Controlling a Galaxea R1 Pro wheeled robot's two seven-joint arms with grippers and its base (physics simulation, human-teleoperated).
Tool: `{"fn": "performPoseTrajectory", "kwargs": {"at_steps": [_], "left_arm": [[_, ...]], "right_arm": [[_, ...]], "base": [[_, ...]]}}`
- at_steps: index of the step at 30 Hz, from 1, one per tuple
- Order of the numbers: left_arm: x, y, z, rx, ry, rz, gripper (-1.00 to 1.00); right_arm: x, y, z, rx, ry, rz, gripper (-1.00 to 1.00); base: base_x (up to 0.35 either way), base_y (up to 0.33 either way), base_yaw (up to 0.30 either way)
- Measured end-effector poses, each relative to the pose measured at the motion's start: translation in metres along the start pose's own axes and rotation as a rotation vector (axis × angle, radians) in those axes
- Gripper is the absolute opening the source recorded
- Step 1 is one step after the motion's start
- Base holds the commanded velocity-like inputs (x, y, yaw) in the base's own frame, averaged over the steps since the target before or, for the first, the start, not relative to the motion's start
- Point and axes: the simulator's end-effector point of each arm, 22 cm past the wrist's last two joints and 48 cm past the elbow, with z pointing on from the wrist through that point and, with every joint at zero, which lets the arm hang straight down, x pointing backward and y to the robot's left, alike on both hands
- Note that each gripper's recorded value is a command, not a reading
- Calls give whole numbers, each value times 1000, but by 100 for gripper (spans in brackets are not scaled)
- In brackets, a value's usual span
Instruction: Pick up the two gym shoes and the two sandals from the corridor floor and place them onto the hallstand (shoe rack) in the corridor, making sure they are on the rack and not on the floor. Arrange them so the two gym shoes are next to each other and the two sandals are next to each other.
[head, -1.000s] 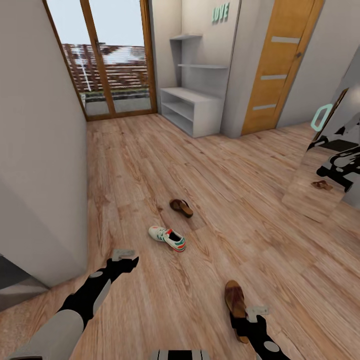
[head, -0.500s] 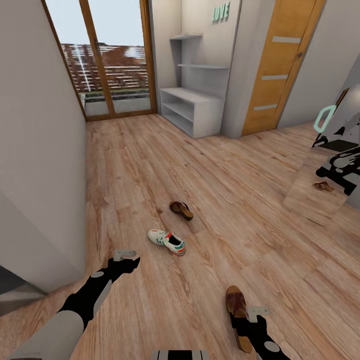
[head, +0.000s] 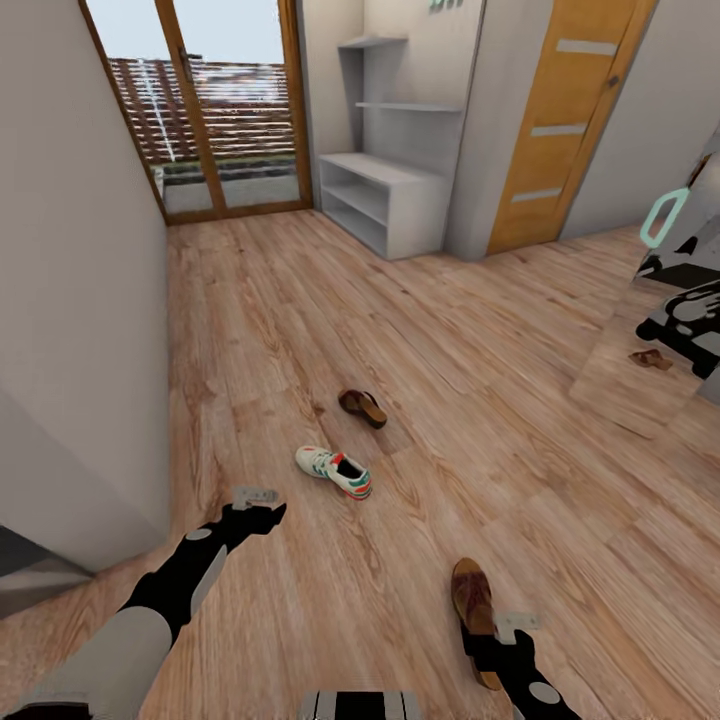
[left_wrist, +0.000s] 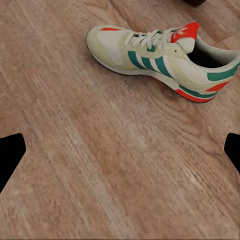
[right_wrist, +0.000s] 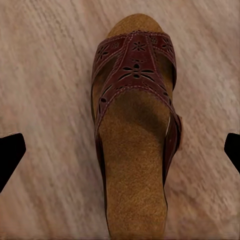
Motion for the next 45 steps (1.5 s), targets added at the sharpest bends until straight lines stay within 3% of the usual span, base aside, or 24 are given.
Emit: {"fn": "performPoseTrajectory", "kwargs": {"at_steps": [6,32,45], "left_arm": [[0,0,7,4,29,-6,100],[91,5,39,6,176,-32,100],[91,3,40,9,174,-33,100]], "right_arm": [[18,-1,4,2,33,1,100],[94,1,16,-1,177,-4,100],[77,0,22,1,140,-4,100]], "base": [[0,0,0],[0,0,0],[0,0,0]]}}
